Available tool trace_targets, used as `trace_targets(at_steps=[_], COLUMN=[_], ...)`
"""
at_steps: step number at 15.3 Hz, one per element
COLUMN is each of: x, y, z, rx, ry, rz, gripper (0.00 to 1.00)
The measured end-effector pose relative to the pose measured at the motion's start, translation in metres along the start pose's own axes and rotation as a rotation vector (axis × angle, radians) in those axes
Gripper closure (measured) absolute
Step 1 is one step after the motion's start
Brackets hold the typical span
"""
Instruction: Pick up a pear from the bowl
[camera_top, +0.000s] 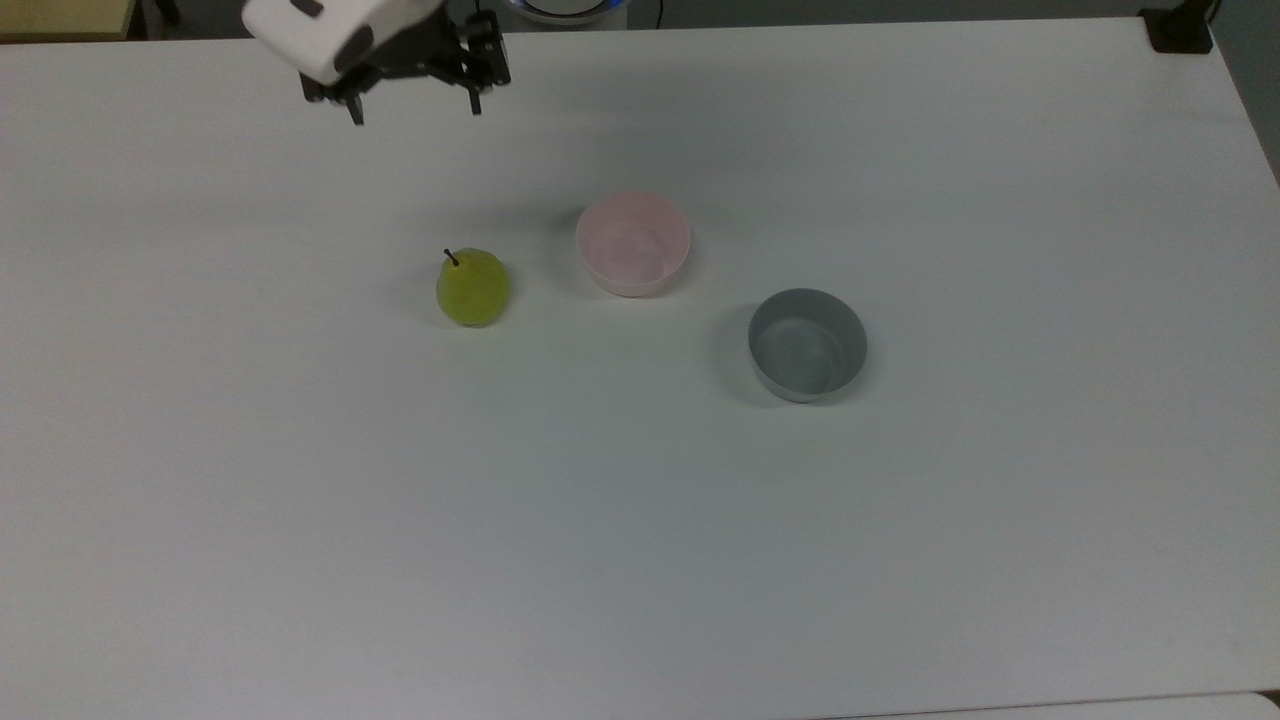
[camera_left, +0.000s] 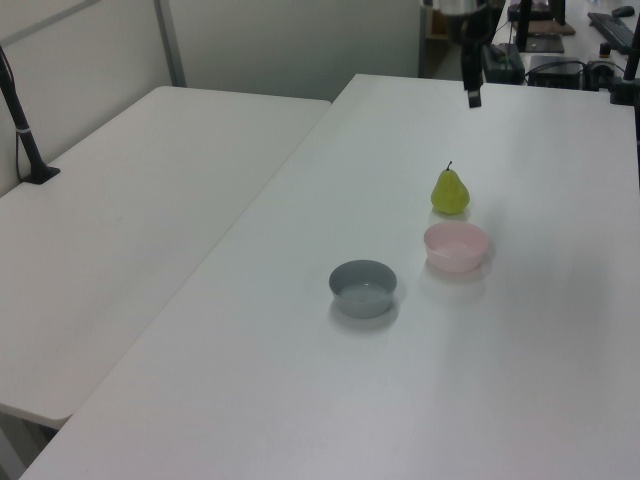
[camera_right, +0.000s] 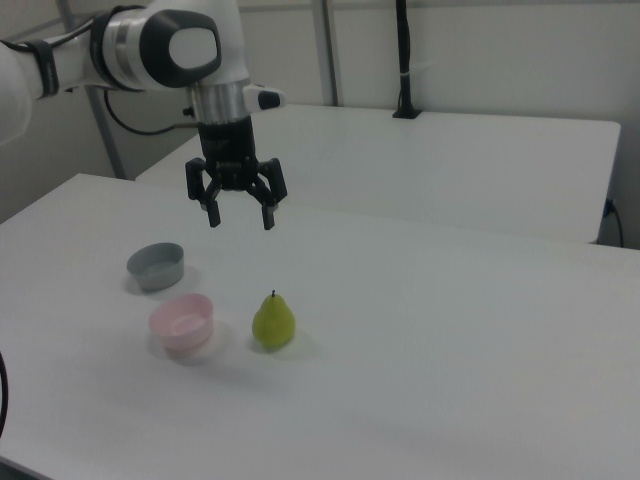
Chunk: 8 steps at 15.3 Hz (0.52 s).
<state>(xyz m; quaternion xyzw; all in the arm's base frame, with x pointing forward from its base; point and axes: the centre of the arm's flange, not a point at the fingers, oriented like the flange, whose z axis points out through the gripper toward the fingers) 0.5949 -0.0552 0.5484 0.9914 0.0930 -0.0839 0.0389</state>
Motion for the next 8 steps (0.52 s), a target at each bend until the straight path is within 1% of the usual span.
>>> trace_targets(at_steps=[3,8], x=[-0.015,-0.023], y=[0.017,0.028], z=[-0.014,-0.020], rx=[0.005,0.009], ry=[0.027,0.039], rz=[0.052,0.122], gripper=[0.00,0.00])
